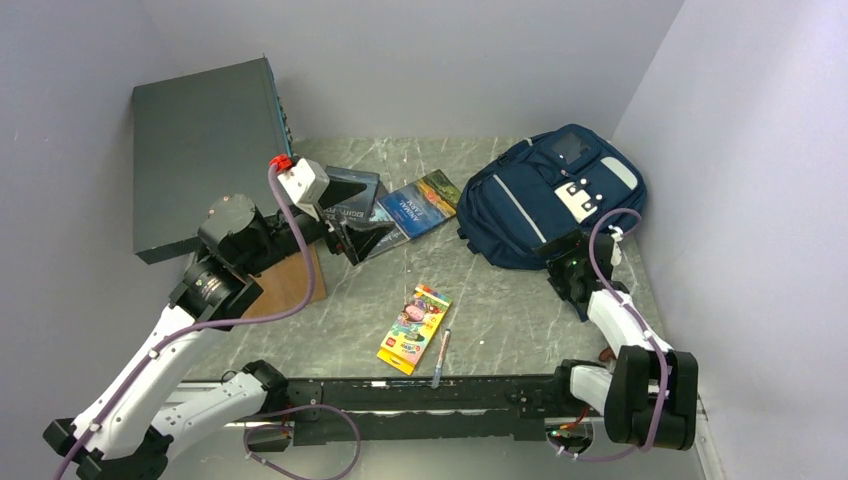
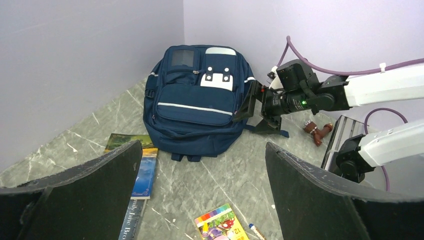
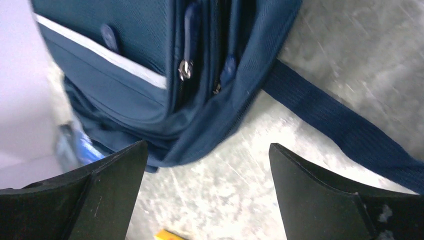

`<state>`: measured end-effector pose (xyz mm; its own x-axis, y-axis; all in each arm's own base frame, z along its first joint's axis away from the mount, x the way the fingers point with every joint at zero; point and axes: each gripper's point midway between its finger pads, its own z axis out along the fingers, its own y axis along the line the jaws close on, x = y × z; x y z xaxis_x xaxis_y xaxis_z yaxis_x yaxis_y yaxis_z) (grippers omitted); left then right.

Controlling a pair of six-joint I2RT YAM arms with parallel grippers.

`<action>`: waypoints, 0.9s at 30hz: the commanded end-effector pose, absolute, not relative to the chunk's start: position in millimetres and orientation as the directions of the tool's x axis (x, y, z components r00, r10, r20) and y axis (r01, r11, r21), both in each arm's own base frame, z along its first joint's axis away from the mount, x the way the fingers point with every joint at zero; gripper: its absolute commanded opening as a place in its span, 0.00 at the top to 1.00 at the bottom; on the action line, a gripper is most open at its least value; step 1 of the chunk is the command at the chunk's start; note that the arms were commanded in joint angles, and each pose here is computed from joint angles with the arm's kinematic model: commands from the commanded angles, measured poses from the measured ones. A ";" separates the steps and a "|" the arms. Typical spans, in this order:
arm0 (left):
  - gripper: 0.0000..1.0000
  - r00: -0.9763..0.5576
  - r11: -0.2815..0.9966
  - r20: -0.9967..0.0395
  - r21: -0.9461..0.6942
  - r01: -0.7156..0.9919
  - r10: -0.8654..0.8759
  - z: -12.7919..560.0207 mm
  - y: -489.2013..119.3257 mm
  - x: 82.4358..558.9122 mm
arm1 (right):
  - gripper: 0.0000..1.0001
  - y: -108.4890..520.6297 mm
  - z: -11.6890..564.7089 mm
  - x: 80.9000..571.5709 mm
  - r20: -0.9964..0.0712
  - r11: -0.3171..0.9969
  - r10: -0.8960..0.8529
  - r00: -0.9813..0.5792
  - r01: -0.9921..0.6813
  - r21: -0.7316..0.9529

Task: Pack the student bag
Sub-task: Adjust the student bag at the center of the board.

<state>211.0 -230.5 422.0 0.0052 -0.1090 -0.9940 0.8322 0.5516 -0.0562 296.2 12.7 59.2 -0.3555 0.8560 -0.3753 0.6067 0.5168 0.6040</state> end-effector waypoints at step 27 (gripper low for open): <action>0.01 -0.072 0.579 -0.997 -0.082 0.811 -0.040 392.1 -255.4 236.1 | 1.00 15.4 70.7 272.9 -0.501 0.879 0.472 -0.725 0.347 0.327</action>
<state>231.2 -253.4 384.8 -0.0854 -0.0311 -0.9959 0.8174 0.5693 -0.0879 307.9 25.9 60.6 -0.6168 0.6271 -0.4757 0.4027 0.7707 0.4938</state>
